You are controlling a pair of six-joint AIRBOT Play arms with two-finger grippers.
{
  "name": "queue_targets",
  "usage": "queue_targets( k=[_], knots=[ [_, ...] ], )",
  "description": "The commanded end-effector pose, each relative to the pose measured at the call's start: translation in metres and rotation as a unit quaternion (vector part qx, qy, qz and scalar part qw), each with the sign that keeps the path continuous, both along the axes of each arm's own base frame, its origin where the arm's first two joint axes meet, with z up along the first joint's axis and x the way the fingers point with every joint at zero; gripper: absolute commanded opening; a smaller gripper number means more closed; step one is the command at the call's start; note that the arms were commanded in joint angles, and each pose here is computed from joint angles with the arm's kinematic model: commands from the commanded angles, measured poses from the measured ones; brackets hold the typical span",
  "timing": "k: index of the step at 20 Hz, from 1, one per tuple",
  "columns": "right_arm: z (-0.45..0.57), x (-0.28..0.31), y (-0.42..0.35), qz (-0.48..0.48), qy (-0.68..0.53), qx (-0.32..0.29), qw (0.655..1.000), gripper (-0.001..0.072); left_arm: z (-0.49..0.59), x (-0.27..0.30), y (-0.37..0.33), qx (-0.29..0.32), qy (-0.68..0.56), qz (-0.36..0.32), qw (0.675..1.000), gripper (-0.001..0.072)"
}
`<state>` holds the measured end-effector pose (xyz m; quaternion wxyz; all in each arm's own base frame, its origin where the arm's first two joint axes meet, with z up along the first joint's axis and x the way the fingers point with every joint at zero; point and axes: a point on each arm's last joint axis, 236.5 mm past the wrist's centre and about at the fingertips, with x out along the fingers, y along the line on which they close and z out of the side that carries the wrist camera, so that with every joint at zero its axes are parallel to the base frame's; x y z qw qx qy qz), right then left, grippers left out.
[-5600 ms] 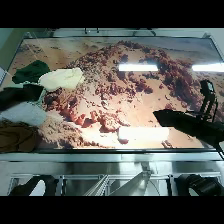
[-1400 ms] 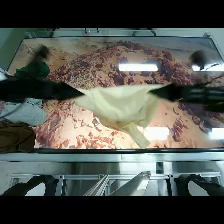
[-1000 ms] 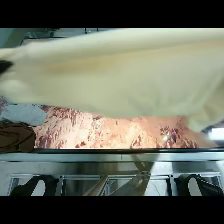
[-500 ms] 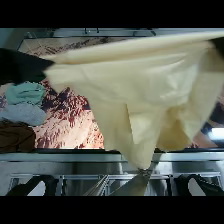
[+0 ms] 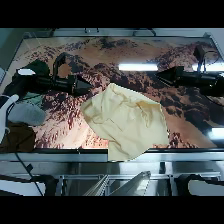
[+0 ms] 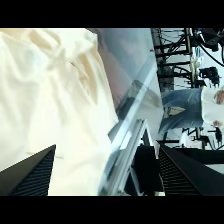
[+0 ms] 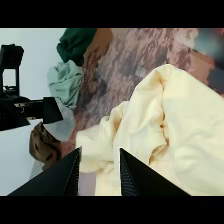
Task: Fold the shirts.
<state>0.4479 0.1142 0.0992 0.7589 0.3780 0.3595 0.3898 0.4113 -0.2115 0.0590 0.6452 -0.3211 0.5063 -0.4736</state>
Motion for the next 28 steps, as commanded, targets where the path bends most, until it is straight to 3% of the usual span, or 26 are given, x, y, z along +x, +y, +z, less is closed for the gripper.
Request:
queue_targets(
  k=[1,2,3,6,9,13,19,20,21,22,23,25,28],
  knots=[
    [-0.033,-0.013,-0.053,-0.008,0.042,-0.074,0.996,0.0382,0.012,0.029,0.015,0.000,-0.008,0.010,1.000,0.0720],
    [-0.056,-0.030,-0.071,-0.008,0.094,-0.117,0.989,0.0437,0.020,0.032,0.022,0.000,-0.009,0.012,1.000,0.0719],
    [-0.082,-0.049,-0.087,-0.012,0.152,-0.154,0.976,0.0437,0.022,0.033,0.028,0.010,-0.002,0.014,1.000,0.0716],
    [-0.145,-0.111,-0.113,-0.023,0.294,-0.208,0.933,0.0436,-0.019,0.023,0.052,0.122,0.037,0.009,0.992,0.0716],
    [-0.187,-0.162,-0.102,-0.030,0.374,-0.203,0.904,0.0436,-0.061,0.000,0.055,0.216,0.055,-0.032,0.974,0.0715],
    [-0.225,-0.204,-0.085,-0.041,0.417,-0.193,0.887,0.0436,-0.094,-0.028,0.026,0.220,0.096,-0.083,0.967,0.0715],
    [-0.218,-0.206,-0.046,-0.016,0.390,-0.131,0.911,0.0409,-0.131,-0.040,-0.008,0.241,0.114,-0.154,0.951,0.0714],
    [-0.215,-0.204,-0.038,-0.006,0.381,-0.127,0.916,0.0187,-0.135,-0.039,-0.010,0.248,0.112,-0.159,0.949,0.0683],
    [-0.210,-0.200,-0.030,0.000,0.372,-0.118,0.921,0.0028,-0.136,-0.037,-0.013,0.248,0.111,-0.165,0.948,0.0547],
    [-0.204,-0.194,-0.022,0.006,0.357,-0.107,0.928,0.0020,-0.133,-0.038,-0.014,0.246,0.111,-0.175,0.947,0.0236],
    [-0.198,-0.185,-0.020,0.007,0.341,-0.100,0.935,0.0020,-0.128,-0.038,-0.014,0.243,0.109,-0.188,0.945,0.0017],
    [-0.187,-0.158,-0.032,-0.002,0.303,-0.123,0.945,0.0019,-0.112,-0.032,-0.007,0.241,0.097,-0.190,0.947,0.0018],
    [-0.166,-0.086,-0.090,-0.066,0.249,-0.223,0.940,0.0019,-0.088,-0.034,0.019,0.239,0.102,-0.159,0.952,0.0018]
  ],
)
